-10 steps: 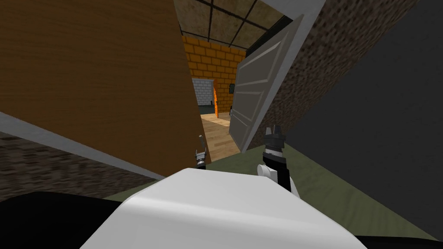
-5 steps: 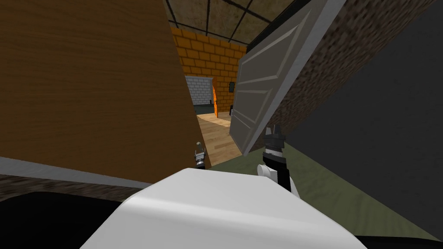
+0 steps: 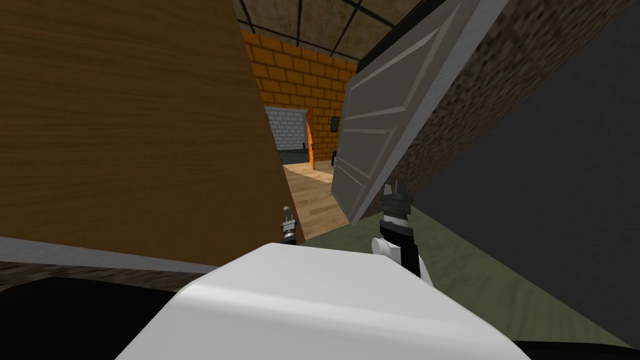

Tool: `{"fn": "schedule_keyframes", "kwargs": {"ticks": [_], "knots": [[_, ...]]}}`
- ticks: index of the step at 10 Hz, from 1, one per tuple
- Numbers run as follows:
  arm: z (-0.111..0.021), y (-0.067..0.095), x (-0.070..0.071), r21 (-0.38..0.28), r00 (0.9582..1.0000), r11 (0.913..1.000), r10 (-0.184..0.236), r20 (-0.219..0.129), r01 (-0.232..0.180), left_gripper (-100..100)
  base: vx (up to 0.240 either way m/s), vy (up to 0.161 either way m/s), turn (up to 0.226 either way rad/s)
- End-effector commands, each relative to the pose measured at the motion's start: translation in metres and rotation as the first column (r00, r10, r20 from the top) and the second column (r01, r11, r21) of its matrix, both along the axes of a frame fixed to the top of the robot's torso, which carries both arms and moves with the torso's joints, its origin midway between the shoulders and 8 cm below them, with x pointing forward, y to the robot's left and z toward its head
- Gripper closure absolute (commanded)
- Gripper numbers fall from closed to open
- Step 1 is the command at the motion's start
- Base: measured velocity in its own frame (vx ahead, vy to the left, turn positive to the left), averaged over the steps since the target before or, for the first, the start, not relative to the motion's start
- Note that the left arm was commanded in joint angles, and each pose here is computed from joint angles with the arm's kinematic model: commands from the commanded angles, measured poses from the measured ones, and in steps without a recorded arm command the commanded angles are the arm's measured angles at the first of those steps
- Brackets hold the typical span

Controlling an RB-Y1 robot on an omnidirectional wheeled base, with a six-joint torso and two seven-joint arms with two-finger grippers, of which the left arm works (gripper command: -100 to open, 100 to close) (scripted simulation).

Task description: Push the door open

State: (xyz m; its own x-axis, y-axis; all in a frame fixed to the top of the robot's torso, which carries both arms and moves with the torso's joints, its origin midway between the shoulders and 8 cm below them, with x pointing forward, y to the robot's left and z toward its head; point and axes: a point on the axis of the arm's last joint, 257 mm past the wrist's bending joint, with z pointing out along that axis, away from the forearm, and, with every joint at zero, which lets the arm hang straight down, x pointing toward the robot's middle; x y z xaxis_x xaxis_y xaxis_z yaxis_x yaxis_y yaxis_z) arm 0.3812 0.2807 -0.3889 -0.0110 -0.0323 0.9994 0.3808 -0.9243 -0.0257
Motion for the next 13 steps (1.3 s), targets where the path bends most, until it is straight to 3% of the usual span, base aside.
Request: {"fn": "schedule_keyframes", "kwargs": {"ticks": [1,2,4,7,8,9,11,12,13], "knots": [[-0.001,-0.001,-0.002,0.001,1.0,1.0,0.001,-0.002,-0.001,100,0.0,0.0,0.0],[-0.001,-0.001,-0.002,0.001,1.0,1.0,0.001,-0.002,-0.001,100,0.0,0.0,0.0],[0.0,0.023,-0.005,0.006,0.9988,0.9988,0.048,-0.002,-0.048,100,0.15,0.022,-0.072],[0.0,0.05,-0.013,0.011,0.994,0.994,0.109,-0.002,-0.109,100,0.173,0.008,-0.052],[0.0,0.062,-0.017,0.013,0.9902,0.9902,0.139,-0.002,-0.139,100,0.181,0.057,-0.094],[0.0,0.062,-0.017,0.013,0.9902,0.9902,0.139,-0.002,-0.139,100,0.134,0.028,-0.037],[0.001,0.082,-0.025,0.014,0.9822,0.9821,0.188,-0.002,-0.188,100,0.106,0.022,-0.062],[0.001,0.096,-0.03,0.014,0.975,0.9749,0.222,-0.001,-0.222,100,0.153,0.013,-0.094],[0.001,0.096,-0.03,0.014,0.975,0.9749,0.222,-0.001,-0.222,100,0.112,0.029,-0.019]]}}
